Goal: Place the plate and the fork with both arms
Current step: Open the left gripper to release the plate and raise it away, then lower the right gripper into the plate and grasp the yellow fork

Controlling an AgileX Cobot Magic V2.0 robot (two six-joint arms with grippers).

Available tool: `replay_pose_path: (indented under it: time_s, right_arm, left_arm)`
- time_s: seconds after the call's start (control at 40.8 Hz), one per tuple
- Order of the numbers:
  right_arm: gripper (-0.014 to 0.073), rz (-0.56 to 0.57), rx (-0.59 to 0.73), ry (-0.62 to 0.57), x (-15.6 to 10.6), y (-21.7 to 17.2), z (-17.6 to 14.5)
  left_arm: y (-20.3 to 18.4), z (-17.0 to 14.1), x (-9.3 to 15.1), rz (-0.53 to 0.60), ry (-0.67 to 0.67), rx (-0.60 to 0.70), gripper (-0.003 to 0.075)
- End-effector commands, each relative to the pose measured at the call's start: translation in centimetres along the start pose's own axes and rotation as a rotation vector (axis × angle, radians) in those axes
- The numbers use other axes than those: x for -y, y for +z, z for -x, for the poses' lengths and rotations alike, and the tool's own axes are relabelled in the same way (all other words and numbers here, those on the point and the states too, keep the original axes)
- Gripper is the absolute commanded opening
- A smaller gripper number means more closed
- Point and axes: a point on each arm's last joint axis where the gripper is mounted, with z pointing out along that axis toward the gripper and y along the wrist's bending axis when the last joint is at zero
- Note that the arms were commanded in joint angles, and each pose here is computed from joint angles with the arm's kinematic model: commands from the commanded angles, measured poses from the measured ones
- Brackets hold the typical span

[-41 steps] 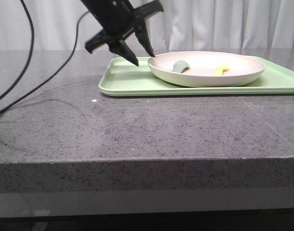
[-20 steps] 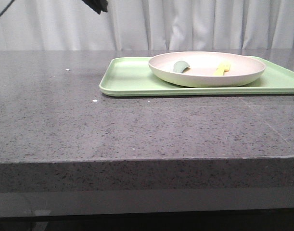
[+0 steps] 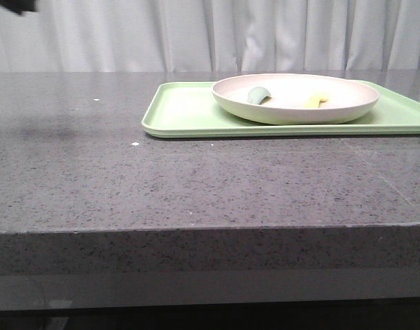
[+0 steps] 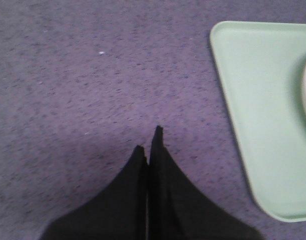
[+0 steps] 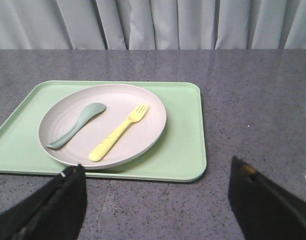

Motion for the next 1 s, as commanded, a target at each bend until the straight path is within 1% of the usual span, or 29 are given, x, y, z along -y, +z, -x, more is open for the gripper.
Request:
replay_pose_path:
  time_s: [0.0,0.123,0.294,0.417,0.539,0.686,0.833,0.98]
  right_arm:
    - [0.0603,0.006,0.104,-0.013,-0.2,0.0,1.8]
    - [0.0603,0.004,0.077,-0.013,-0.1,0.7,1.7]
    - [0.0603,0.000,0.039,-0.011,-0.1,2.2,1.6]
    - [0.0603,0.010,-0.021,0.029,-0.3,4.2,1.7]
    - [0.0603,0.021,-0.090,0.082,-0.5,6.8,2.4]
    - [0.0603,0.046,-0.215,0.091,-1.5,11.3,3.5]
    - [0.0603,0.096,-0.354,0.079,-3.6,16.5,4.7]
    - [0.0601,0.100,-0.499,0.109,-5.2,22.5,4.5]
  left_arm:
    - [-3.9,0.1,-1.1,0.004,0.008,0.188,-0.0018]
    - [-6.2,-2.6,-1.9,0.015,0.040,0.267,-0.0018]
    - [-9.5,-7.1,-2.6,-0.018,0.047,0.404,-0.0018]
    - [-11.3,-10.0,-3.1,-0.032,0.048,0.467,-0.0018]
    - [-12.5,-12.6,-3.6,-0.037,0.047,0.500,-0.0018]
    - [-13.8,-14.3,-3.9,-0.046,0.047,0.557,-0.0018]
    - [-14.5,-14.7,-4.0,-0.051,0.046,0.586,-0.0018]
    - [-14.5,-14.7,-4.0,-0.051,0.046,0.586,-0.0018]
